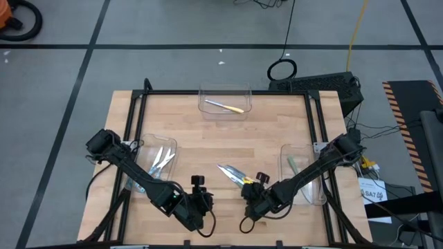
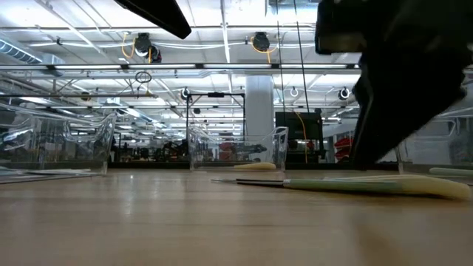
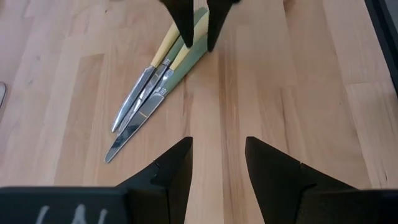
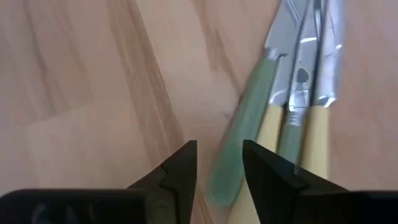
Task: Sort silverware by color (type)
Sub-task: Put the left green knife into the bottom right transparent bin
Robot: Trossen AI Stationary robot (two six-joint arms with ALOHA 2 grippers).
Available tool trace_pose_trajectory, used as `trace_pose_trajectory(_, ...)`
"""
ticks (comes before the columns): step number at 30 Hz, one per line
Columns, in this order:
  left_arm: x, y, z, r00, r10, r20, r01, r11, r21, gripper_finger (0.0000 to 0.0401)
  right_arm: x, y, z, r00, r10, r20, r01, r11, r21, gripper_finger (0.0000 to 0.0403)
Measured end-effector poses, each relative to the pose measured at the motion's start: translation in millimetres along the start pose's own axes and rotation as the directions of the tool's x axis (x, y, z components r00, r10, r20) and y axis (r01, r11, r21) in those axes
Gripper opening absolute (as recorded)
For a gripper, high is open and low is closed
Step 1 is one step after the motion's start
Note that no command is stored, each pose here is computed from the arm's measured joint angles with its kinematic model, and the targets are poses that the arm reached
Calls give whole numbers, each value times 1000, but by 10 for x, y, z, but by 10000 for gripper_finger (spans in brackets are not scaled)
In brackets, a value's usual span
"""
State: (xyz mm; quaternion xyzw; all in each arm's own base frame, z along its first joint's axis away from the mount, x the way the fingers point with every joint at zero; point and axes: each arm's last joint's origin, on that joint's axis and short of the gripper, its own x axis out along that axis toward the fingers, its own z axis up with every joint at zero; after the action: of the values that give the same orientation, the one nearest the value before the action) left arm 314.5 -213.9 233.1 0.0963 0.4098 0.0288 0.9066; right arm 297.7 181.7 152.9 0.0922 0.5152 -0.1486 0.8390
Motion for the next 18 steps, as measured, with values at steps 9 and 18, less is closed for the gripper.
trace_pose_trajectory(9, 4, 7, 3, 1000, 1, 0, -1, 1000, 7, 157, 260, 34, -103, 996, -90, -5, 90, 995, -46, 129)
trace_pose_trajectory(18, 35, 59, 24, 1000, 11, -1, -11, 1000, -5, 157, 162, 134, -163, 999, -45, 29, 48, 993, -104, 130)
